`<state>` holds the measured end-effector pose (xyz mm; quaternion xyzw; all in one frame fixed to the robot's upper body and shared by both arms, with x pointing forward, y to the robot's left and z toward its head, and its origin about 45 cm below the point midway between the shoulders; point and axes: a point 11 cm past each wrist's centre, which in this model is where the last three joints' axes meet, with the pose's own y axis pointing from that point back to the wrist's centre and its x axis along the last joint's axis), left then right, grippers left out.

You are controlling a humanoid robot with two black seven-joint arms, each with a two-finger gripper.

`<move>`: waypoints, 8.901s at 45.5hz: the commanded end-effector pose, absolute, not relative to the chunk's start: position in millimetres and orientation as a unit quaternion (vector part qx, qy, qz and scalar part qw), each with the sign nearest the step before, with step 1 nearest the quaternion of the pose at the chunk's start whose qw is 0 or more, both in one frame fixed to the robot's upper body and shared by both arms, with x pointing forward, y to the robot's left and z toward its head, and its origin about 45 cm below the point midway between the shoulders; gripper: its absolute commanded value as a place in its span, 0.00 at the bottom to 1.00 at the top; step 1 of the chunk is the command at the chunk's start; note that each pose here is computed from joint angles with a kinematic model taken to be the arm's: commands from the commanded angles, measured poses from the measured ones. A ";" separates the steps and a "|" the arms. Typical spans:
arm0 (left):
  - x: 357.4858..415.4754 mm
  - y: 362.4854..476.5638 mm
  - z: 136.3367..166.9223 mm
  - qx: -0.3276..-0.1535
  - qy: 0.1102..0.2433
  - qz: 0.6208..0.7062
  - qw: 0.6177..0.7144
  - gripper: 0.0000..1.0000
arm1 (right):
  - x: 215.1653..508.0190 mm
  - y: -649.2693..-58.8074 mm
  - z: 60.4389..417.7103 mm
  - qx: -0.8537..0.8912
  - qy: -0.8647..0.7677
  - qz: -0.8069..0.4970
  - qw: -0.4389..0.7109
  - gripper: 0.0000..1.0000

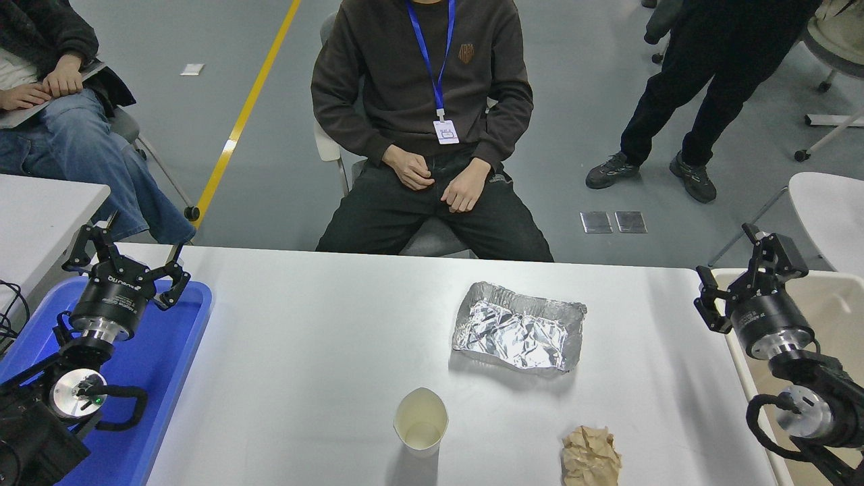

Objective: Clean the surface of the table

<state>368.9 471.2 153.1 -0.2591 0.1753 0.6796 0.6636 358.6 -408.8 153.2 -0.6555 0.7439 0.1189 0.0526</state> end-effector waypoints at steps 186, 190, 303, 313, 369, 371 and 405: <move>368.9 471.1 153.1 -0.260 0.175 0.679 0.664 1.00 | 285.3 -56.8 120.8 -0.853 0.053 -0.169 -0.491 0.99; 368.9 471.3 153.1 -0.259 0.175 0.680 0.664 1.00 | 286.6 -57.2 120.6 -0.850 0.052 -0.181 -0.492 0.99; 368.9 471.3 153.1 -0.259 0.175 0.680 0.664 1.00 | 352.5 -184.8 332.7 -0.816 0.119 -0.285 -0.489 0.00; 368.9 471.1 153.2 -0.260 0.175 0.679 0.664 1.00 | 359.5 -229.0 341.2 -0.804 0.172 -0.273 -0.500 0.00; 368.9 471.3 153.1 -0.259 0.175 0.680 0.664 1.00 | 309.8 -470.0 316.4 -0.701 0.382 -0.132 -0.587 0.00; 368.9 471.3 153.1 -0.259 0.175 0.680 0.664 1.00 | 308.2 -475.8 314.7 -0.698 0.386 -0.127 -0.589 0.00; 368.9 471.3 153.1 -0.259 0.175 0.680 0.664 1.00 | 281.1 -565.2 248.3 -0.625 0.454 -0.110 -0.625 0.00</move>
